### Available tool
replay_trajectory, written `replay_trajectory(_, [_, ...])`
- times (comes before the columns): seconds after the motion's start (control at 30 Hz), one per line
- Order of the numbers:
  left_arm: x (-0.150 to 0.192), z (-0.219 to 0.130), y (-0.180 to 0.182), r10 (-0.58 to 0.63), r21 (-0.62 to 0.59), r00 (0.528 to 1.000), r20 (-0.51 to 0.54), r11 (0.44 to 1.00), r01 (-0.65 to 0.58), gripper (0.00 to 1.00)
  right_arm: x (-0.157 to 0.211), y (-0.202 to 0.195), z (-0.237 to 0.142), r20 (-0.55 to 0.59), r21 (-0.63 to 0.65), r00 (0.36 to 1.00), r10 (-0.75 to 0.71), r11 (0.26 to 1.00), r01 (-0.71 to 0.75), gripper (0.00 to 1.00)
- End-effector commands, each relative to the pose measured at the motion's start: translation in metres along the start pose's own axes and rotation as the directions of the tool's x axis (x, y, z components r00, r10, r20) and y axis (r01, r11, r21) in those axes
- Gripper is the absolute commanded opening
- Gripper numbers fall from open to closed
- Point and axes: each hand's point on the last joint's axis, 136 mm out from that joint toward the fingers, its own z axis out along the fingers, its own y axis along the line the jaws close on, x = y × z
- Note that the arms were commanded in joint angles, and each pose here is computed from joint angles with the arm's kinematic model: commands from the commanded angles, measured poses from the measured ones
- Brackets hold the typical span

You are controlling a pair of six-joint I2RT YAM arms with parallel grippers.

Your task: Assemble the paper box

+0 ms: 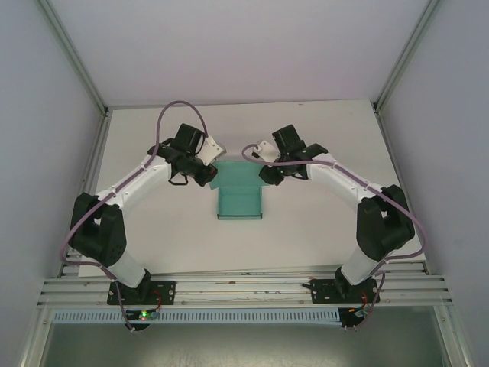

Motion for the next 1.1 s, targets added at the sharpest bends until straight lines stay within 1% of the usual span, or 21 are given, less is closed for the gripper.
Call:
replay_trajectory(0.0, [0.002, -0.006, 0.000, 0.000, -0.044, 1.000, 0.008, 0.999, 0.000, 0.00, 0.004, 0.003, -0.012, -0.001, 0.010, 1.000, 0.014, 1.000, -0.014, 0.19])
replay_trajectory(0.03, [0.000, -0.007, 0.001, -0.005, -0.053, 1.000, 0.016, 0.999, 0.006, 0.00, 0.005, 0.005, -0.012, -0.008, 0.001, 1.000, 0.018, 1.000, -0.018, 0.18])
replay_trajectory(0.17, [-0.012, -0.013, 0.004, -0.049, -0.078, 0.997, 0.066, 0.995, 0.054, 0.00, 0.006, 0.007, -0.011, -0.016, -0.003, 0.999, 0.037, 0.999, -0.037, 0.01])
replay_trajectory(0.27, [-0.028, -0.018, 0.007, -0.140, -0.105, 0.981, 0.131, 0.982, 0.154, 0.00, -0.009, -0.002, -0.011, 0.038, 0.064, 0.992, 0.118, 0.991, -0.120, 0.00])
replay_trajectory(0.3, [-0.035, -0.021, 0.012, -0.196, -0.129, 0.967, 0.162, 0.968, 0.217, 0.00, -0.017, -0.009, -0.013, 0.072, 0.113, 0.984, 0.165, 0.979, -0.172, 0.00])
replay_trajectory(0.33, [-0.041, -0.021, 0.012, -0.258, -0.123, 0.948, 0.187, 0.951, 0.283, 0.00, -0.028, -0.018, -0.016, 0.122, 0.168, 0.967, 0.224, 0.955, -0.243, 0.00])
replay_trajectory(0.4, [-0.052, -0.022, 0.017, -0.389, -0.109, 0.889, 0.241, 0.899, 0.423, 0.00, -0.047, -0.029, -0.022, 0.222, 0.207, 0.914, 0.340, 0.900, -0.385, 0.00])
replay_trajectory(0.47, [-0.058, -0.018, 0.021, -0.477, -0.126, 0.836, 0.270, 0.843, 0.522, 0.00, -0.064, -0.036, -0.025, 0.323, 0.172, 0.825, 0.464, 0.828, -0.533, 0.00])
replay_trajectory(0.5, [-0.061, -0.015, 0.019, -0.483, -0.129, 0.830, 0.279, 0.837, 0.531, 0.00, -0.073, -0.035, -0.025, 0.357, 0.127, 0.788, 0.502, 0.810, -0.573, 0.00])
replay_trajectory(0.57, [-0.068, -0.011, 0.017, -0.485, -0.169, 0.819, 0.306, 0.819, 0.548, 0.00, -0.085, -0.037, -0.023, 0.424, 0.056, 0.693, 0.583, 0.747, -0.663, 0.00])
replay_trajectory(0.6, [-0.070, -0.009, 0.015, -0.488, -0.184, 0.816, 0.310, 0.811, 0.555, 0.00, -0.090, -0.035, -0.022, 0.444, 0.025, 0.662, 0.604, 0.730, -0.683, 0.00])
replay_trajectory(0.67, [-0.074, -0.007, 0.018, -0.527, -0.200, 0.784, 0.327, 0.773, 0.603, 0.00, -0.097, -0.031, -0.018, 0.464, -0.015, 0.620, 0.632, 0.706, -0.708, 0.00])
replay_trajectory(0.7, [-0.075, -0.005, 0.018, -0.547, -0.189, 0.769, 0.331, 0.760, 0.622, 0.00, -0.099, -0.030, -0.016, 0.468, -0.025, 0.608, 0.641, 0.698, -0.716, 0.00])
replay_trajectory(0.77, [-0.078, 0.005, 0.017, -0.582, -0.154, 0.742, 0.333, 0.742, 0.652, 0.00, -0.102, -0.029, -0.011, 0.473, -0.035, 0.589, 0.655, 0.682, -0.731, 0.00])
replay_trajectory(0.83, [-0.080, 0.014, 0.017, -0.612, -0.132, 0.716, 0.336, 0.722, 0.679, 0.00, -0.102, -0.027, -0.004, 0.466, -0.026, 0.596, 0.655, 0.683, -0.730, 0.00])
replay_trajectory(0.9, [-0.083, 0.023, 0.019, -0.631, -0.118, 0.701, 0.333, 0.710, 0.694, 0.00, -0.098, -0.025, 0.004, 0.453, -0.020, 0.605, 0.655, 0.686, -0.727, 0.00])
replay_trajectory(0.97, [-0.090, 0.029, 0.017, -0.636, -0.096, 0.698, 0.329, 0.713, 0.694, 0.00, -0.092, -0.024, 0.012, 0.437, -0.010, 0.613, 0.658, 0.685, -0.728, 0.00])
replay_trajectory(1.07, [-0.095, 0.037, 0.017, -0.654, -0.075, 0.684, 0.323, 0.703, 0.707, 0.00, -0.083, -0.022, 0.023, 0.411, 0.006, 0.630, 0.659, 0.689, -0.724, 0.00])
